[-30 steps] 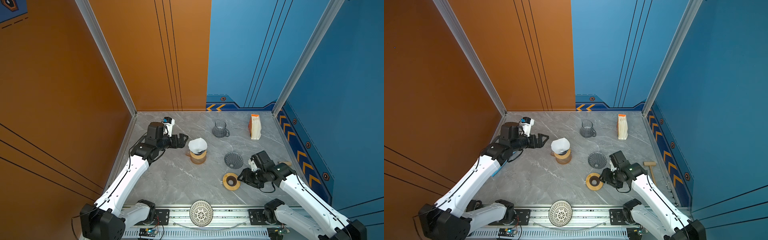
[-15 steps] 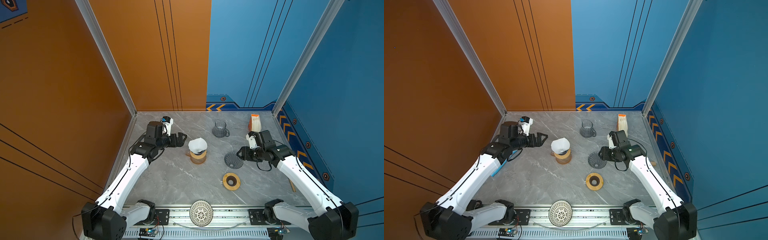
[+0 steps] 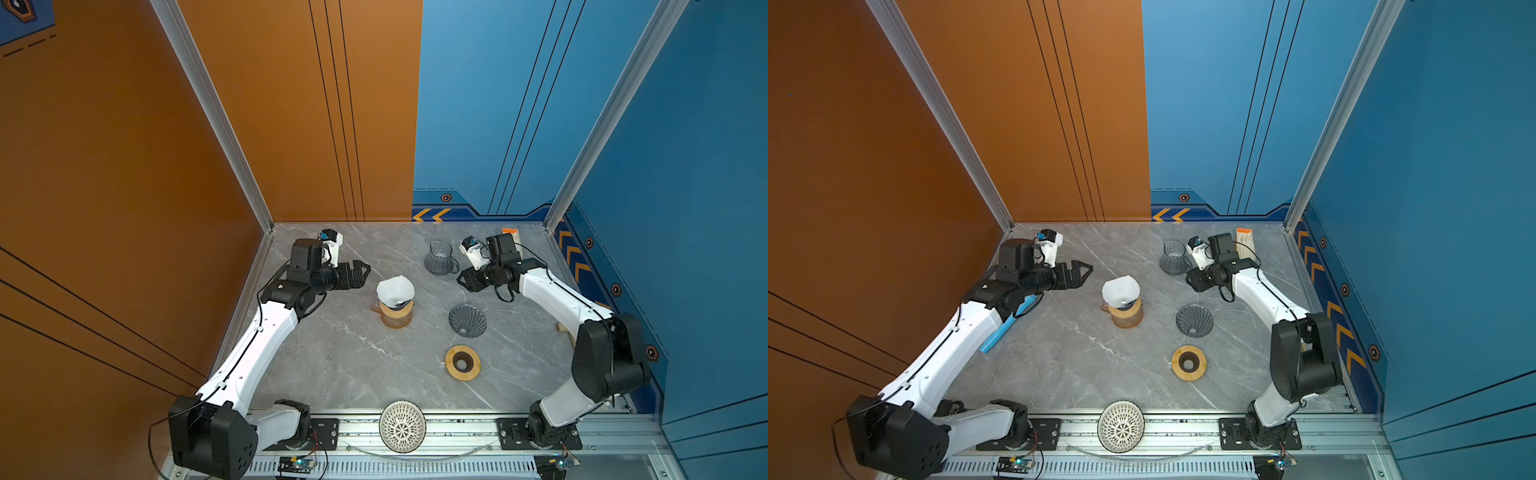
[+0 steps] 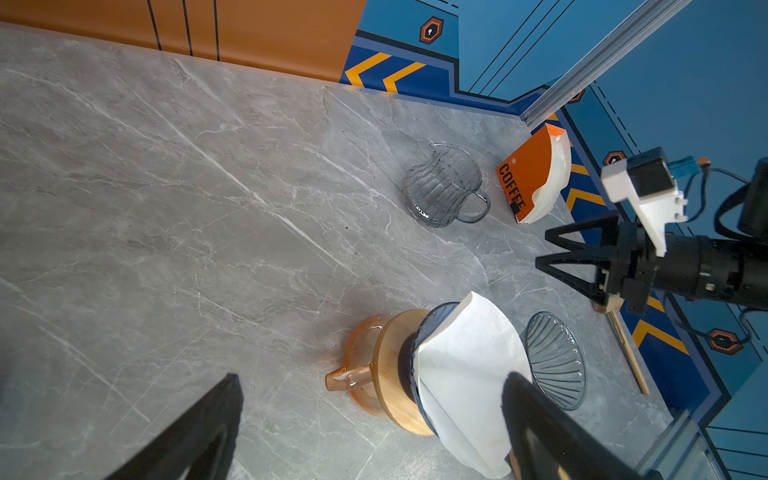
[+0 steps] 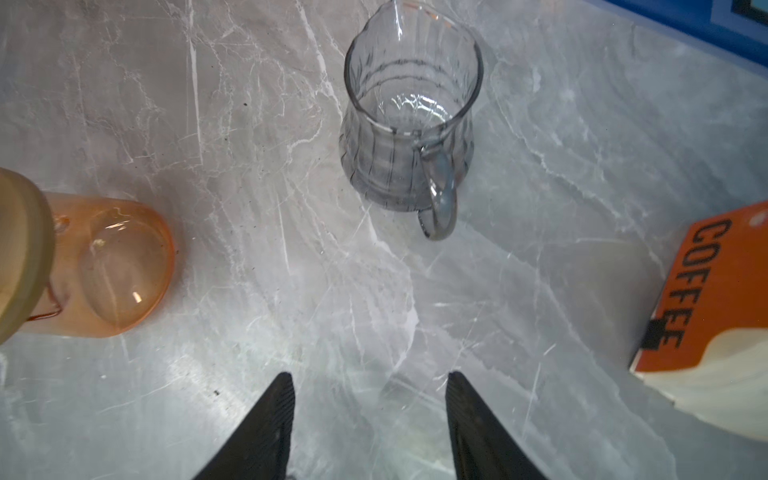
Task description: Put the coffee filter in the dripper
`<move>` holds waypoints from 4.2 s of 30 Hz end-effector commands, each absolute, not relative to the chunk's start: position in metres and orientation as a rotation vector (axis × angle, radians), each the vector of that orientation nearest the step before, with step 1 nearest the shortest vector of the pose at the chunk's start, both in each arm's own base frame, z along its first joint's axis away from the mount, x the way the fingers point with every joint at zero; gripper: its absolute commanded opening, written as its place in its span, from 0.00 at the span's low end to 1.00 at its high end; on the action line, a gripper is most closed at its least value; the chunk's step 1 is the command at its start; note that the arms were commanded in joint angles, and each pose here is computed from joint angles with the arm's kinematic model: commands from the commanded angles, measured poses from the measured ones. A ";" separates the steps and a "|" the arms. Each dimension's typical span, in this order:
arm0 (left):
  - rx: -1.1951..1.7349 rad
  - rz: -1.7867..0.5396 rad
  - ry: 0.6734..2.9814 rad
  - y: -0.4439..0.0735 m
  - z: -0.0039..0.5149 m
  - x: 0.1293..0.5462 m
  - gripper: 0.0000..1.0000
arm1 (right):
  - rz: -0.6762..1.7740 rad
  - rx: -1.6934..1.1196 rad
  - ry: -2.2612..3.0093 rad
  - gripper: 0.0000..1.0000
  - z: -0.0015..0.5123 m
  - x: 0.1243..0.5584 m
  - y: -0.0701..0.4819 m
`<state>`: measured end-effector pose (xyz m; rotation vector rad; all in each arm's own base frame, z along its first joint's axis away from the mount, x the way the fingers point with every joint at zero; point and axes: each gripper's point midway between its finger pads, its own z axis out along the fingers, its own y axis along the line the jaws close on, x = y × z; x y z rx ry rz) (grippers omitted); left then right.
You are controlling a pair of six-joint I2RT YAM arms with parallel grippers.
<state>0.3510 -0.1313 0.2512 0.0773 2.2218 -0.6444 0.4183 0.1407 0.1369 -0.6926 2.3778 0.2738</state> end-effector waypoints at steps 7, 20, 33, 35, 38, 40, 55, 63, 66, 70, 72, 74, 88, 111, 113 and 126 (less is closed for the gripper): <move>0.093 -0.660 2.213 -0.130 0.259 0.351 0.98 | 0.243 -0.879 2.298 0.51 0.124 0.476 0.142; 0.080 -0.665 2.222 -0.128 0.258 0.345 0.98 | 0.263 -0.916 2.322 0.42 0.099 0.503 0.150; 0.063 -0.645 2.235 -0.124 0.254 0.339 0.98 | 0.255 -0.955 2.361 0.34 0.076 0.504 0.153; 0.063 -0.645 2.233 -0.124 0.255 0.339 0.98 | 0.251 -0.960 2.364 0.32 0.074 0.504 0.154; 0.064 -0.640 2.237 -0.123 0.255 0.338 0.98 | 0.240 -0.964 2.370 0.30 0.072 0.505 0.155; 0.064 -0.640 2.238 -0.123 0.255 0.338 0.98 | 0.228 -0.970 2.369 0.27 0.071 0.506 0.156; 0.064 -0.639 2.243 -0.123 0.254 0.337 0.98 | 0.182 -1.030 2.358 0.09 0.071 0.495 0.151; 0.069 -0.645 2.245 -0.124 0.254 0.338 0.98 | 0.165 -1.090 2.319 0.05 0.084 0.477 0.143; 0.071 -0.645 2.248 -0.124 0.253 0.338 0.98 | 0.183 -1.101 2.314 0.05 0.086 0.467 0.138; 0.069 -0.648 2.253 -0.125 0.251 0.337 0.98 | 0.216 -1.132 2.307 0.04 0.085 0.450 0.135; 0.069 -0.648 2.256 -0.125 0.250 0.337 0.98 | 0.230 -1.149 2.306 0.04 0.083 0.441 0.133; 0.069 -0.649 2.256 -0.125 0.250 0.337 0.98 | 0.236 -1.163 2.310 0.04 0.080 0.434 0.131; 0.051 -0.653 2.278 -0.124 0.242 0.337 0.98 | 0.243 -1.245 2.260 0.06 0.075 0.401 0.123; 0.092 -0.678 2.233 -0.130 0.263 0.343 0.98 | 0.210 -0.883 2.195 0.44 0.164 0.416 0.114; 0.106 -0.680 2.222 -0.132 0.268 0.345 0.98 | 0.219 -0.813 2.183 0.46 0.181 0.411 0.112; 0.221 -0.733 2.159 -0.148 0.295 0.352 0.98 | 0.467 -0.228 2.203 0.70 0.255 0.340 0.104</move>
